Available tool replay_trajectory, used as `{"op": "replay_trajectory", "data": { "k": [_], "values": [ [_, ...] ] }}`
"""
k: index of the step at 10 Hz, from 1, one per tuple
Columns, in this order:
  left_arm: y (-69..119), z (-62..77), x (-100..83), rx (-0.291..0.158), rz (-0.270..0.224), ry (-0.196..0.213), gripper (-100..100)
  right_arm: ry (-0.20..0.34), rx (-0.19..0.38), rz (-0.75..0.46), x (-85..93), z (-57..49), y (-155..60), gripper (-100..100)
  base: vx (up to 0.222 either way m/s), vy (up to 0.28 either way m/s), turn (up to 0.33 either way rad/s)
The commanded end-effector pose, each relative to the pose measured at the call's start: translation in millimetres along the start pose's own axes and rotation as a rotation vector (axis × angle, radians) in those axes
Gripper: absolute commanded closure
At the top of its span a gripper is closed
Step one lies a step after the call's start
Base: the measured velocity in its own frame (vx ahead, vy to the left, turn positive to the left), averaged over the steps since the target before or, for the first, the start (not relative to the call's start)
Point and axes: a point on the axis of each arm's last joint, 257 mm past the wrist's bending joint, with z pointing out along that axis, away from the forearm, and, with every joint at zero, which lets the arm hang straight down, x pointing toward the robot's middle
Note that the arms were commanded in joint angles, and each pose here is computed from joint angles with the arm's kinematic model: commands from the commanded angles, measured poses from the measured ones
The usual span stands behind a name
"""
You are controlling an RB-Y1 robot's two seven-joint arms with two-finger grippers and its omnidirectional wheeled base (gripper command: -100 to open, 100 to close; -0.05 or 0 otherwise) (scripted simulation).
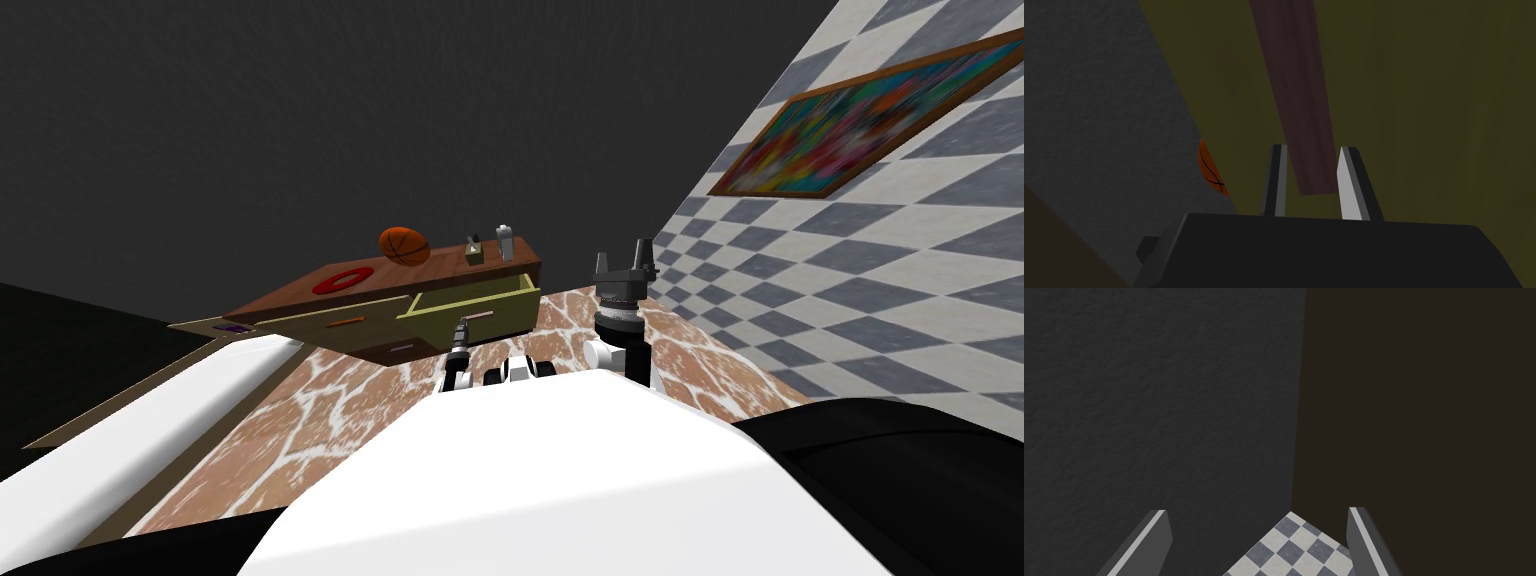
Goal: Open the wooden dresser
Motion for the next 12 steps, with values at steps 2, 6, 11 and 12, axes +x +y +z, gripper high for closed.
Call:
{"op": "replay_trajectory", "data": {
  "k": [2,6,11,12],
  "values": [
    [-7.4,4.4,-1.9,-0.007,0.0,0.001,-100,0.0,0.0,0.0,0.0,0.0,0.0,0,-0.059,-0.007,-0.002],
    [-27.4,17.4,-7.1,-0.007,0.0,-0.001,-100,0.0,0.0,0.0,-0.1,-0.1,0.0,0,-0.028,0.002,-0.005],
    [-39.2,24.1,-10.0,-0.023,-0.003,-0.001,-100,0.0,0.0,0.0,-0.1,-0.1,0.0,0,-0.024,0.001,-0.008],
    [-38.0,24.0,-9.7,-0.029,-0.004,0.0,0,0.0,0.0,0.0,0.0,-0.1,0.0,0,0.0,0.0,0.0]
  ]
}}
